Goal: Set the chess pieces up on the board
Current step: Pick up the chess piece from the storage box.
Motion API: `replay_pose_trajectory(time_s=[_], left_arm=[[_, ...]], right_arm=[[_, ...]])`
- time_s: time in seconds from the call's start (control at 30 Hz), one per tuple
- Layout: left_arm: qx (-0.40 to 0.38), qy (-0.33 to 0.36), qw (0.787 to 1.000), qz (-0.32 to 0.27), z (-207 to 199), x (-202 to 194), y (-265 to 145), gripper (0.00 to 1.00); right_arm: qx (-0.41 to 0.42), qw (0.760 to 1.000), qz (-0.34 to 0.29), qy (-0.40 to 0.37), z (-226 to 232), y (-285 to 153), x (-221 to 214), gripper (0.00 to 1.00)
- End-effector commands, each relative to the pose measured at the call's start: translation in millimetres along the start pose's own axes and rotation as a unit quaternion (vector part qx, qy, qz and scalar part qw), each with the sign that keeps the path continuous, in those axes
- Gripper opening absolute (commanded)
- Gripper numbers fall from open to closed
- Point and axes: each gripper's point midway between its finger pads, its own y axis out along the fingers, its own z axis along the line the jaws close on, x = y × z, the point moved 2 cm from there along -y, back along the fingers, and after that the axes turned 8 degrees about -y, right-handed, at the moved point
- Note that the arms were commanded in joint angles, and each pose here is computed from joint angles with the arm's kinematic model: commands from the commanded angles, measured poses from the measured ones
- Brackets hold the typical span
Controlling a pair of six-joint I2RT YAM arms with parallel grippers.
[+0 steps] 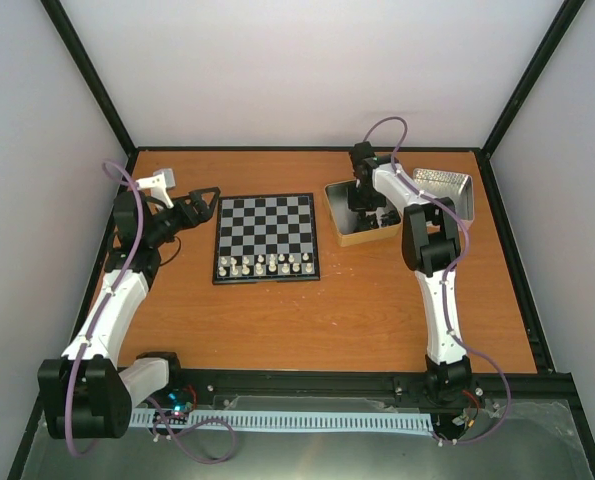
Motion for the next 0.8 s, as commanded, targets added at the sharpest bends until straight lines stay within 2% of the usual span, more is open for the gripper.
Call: replay_pose_trajectory(time_s=[0.0, 0.3, 0.5, 0.6, 0.77], left_arm=[[-0.004, 0.016, 1.0, 0.0, -7, 5, 0, 1.0], [0.026, 0.014, 0.999, 0.025, 9, -4, 6, 1.0], [0.019, 0.007, 0.999, 0.041, 10, -10, 9, 1.0], [-0.016, 0.004, 0.998, 0.062, 1, -17, 12, 1.0], [-0.06, 0.011, 0.993, 0.101, -21, -38, 26, 1.0]], right_arm=[[-0.004, 0.999, 0.034, -0.01, 0, 8, -14, 0.09], [0.009, 1.0, -0.018, -0.007, 3, -8, 6, 0.1], [0.048, 0.996, -0.079, 0.012, 13, -35, 19, 0.05], [0.083, 0.987, -0.129, 0.037, 20, -64, 25, 0.05], [0.192, 0.955, -0.207, 0.088, 44, -122, 25, 0.05]])
